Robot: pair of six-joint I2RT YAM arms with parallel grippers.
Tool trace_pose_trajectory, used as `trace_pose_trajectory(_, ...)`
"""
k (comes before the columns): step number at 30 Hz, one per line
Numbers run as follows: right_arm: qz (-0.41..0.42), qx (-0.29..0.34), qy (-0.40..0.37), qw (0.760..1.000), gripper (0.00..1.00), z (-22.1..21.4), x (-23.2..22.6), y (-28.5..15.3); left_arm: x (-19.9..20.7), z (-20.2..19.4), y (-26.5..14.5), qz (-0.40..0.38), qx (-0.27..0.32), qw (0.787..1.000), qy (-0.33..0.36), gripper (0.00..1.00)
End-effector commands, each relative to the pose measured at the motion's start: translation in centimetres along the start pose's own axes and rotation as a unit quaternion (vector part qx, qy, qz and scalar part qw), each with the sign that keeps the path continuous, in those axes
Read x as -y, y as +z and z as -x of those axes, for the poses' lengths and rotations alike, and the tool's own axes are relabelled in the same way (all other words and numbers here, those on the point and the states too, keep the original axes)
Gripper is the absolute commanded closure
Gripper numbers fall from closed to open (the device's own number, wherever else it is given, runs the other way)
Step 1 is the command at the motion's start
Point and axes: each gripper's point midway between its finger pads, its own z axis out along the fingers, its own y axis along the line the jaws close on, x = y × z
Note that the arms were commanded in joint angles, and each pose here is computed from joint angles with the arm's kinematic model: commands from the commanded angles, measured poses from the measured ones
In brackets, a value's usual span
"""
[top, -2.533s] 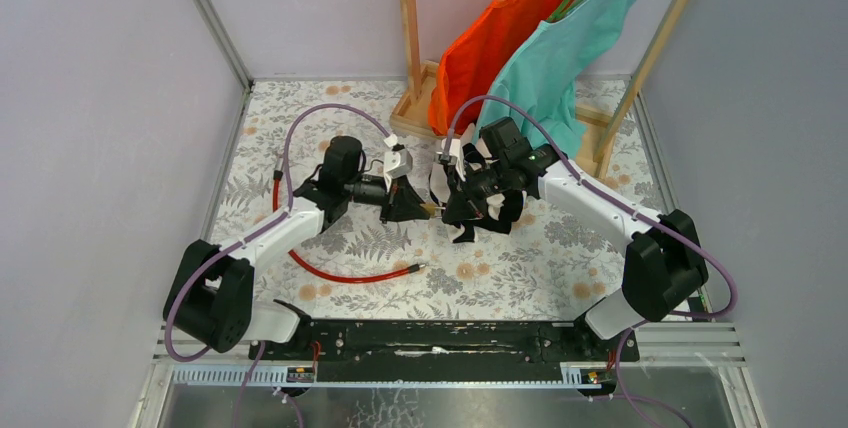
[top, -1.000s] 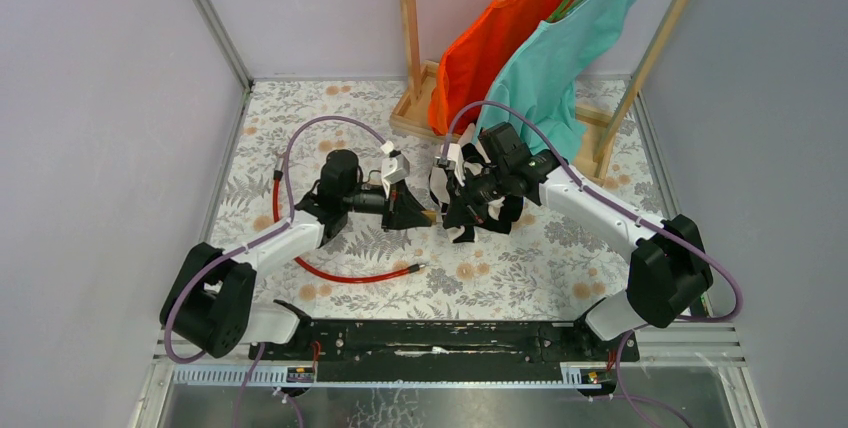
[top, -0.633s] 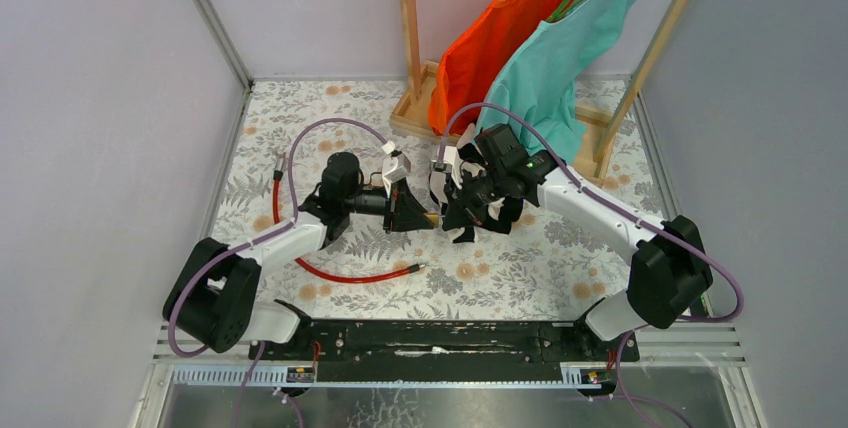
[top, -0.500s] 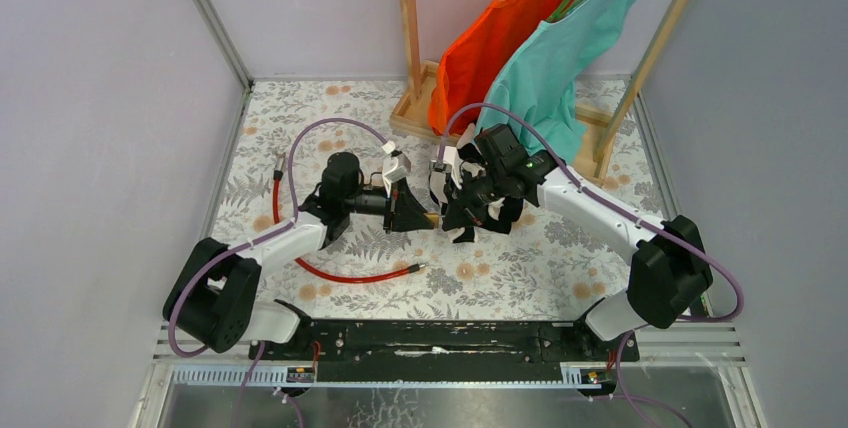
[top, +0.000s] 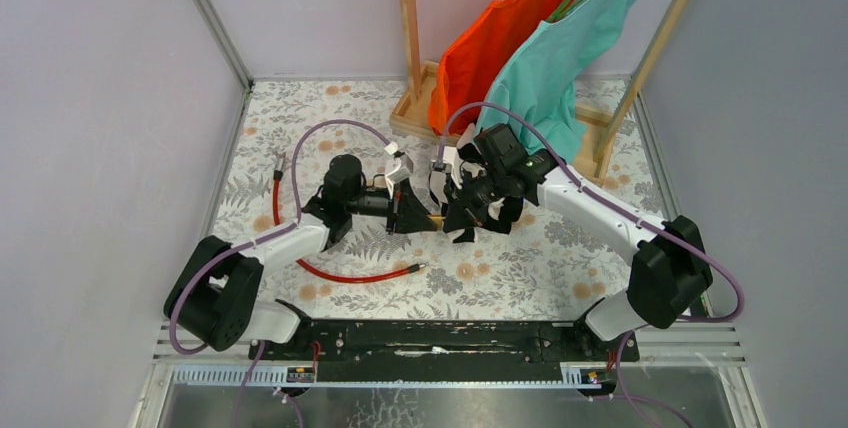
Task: Lock with the key
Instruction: Lock the lock.
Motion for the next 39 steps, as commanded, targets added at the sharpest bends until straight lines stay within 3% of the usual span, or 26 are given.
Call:
trace_pose_trajectory(1, 0.078, 0.130, -0.141, 0.978, 1.00, 9.4, -4.8, 0.6, 1.7, 3.9, 2.4, -0.028, 0.061, 0.995, 0.080, 1.00)
trace_pose_trajectory(13, 0.045, 0.109, -0.150, 0.982, 0.97, 8.5, -3.7, 0.9, 1.0, 3.3, 2.2, -0.010, 0.043, 0.993, 0.106, 1.00)
trace_pose_trajectory(20, -0.016, 0.062, -0.166, 0.984, 0.61, 7.0, -1.4, -0.6, -0.2, 2.5, 1.3, 0.007, 0.014, 0.992, 0.128, 1.00)
trace_pose_trajectory(23, -0.023, 0.053, -0.173, 0.983, 0.57, 6.3, -1.0, -0.9, -0.5, 2.4, 1.0, 0.010, 0.012, 0.992, 0.128, 1.00)
trace_pose_trajectory(28, -0.005, 0.043, -0.173, 0.984, 0.70, 6.0, -1.2, -0.6, -0.5, 2.0, 1.1, 0.003, 0.007, 0.992, 0.124, 1.00)
trace_pose_trajectory(33, 0.011, 0.032, -0.178, 0.983, 0.89, 5.2, -1.3, -0.2, -0.5, 2.1, 1.1, 0.002, 0.009, 0.992, 0.125, 1.00)
trace_pose_trajectory(39, 0.000, 0.027, -0.182, 0.983, 1.00, 4.9, -0.7, -0.4, -0.7, 2.6, 0.5, 0.011, 0.023, 0.991, 0.133, 0.99)
